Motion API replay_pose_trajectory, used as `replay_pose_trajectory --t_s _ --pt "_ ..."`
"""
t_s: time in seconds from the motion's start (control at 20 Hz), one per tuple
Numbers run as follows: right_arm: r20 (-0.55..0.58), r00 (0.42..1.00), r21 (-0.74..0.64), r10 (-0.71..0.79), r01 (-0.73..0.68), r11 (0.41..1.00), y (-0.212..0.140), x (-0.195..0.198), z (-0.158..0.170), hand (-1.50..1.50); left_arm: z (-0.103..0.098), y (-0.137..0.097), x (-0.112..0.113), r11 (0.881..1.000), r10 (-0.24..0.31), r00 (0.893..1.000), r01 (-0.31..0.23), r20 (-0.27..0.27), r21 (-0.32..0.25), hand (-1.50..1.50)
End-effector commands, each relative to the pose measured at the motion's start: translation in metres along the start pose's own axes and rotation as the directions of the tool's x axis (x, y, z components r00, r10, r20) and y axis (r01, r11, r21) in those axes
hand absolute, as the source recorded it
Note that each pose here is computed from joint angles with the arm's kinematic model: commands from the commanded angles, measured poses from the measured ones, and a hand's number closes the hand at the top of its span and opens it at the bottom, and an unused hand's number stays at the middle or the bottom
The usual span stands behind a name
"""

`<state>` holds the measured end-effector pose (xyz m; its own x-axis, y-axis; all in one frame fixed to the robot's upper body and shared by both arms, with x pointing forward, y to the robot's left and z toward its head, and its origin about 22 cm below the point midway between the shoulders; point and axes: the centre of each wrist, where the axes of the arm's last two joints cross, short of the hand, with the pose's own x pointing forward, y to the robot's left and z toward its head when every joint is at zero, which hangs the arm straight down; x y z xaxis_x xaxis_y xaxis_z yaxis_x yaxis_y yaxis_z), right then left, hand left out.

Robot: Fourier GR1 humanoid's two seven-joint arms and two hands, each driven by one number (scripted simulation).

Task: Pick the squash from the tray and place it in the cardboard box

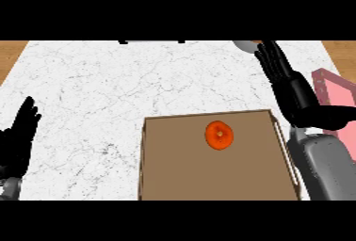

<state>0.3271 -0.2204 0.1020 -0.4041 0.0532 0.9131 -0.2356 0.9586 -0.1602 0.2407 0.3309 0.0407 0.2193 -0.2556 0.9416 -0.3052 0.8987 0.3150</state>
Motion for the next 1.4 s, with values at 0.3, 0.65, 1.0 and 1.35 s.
replay_pose_trajectory --t_s 0.3,0.65,1.0,1.35 --pt "-0.448 0.831 -0.449 0.33 -0.528 0.721 -0.069 -0.033 0.083 -1.5 0.006 -0.008 0.01 0.973 0.191 0.982 -0.19 -0.002 -0.132 0.0" --pt "-0.148 0.89 -0.691 0.432 -0.405 0.598 0.048 0.0 0.108 -1.5 0.01 -0.003 0.018 0.935 0.267 0.964 -0.262 -0.013 -0.239 0.0" --pt "-0.51 0.647 -0.261 0.567 -0.744 0.614 0.053 -0.014 0.141 -1.5 0.006 -0.006 0.021 0.934 0.26 0.966 -0.248 0.011 -0.258 0.0" --pt "-0.704 0.364 0.056 0.609 -0.827 0.559 0.074 0.005 0.117 -1.5 0.004 -0.015 0.021 0.921 0.264 0.964 -0.249 0.012 -0.298 0.0"
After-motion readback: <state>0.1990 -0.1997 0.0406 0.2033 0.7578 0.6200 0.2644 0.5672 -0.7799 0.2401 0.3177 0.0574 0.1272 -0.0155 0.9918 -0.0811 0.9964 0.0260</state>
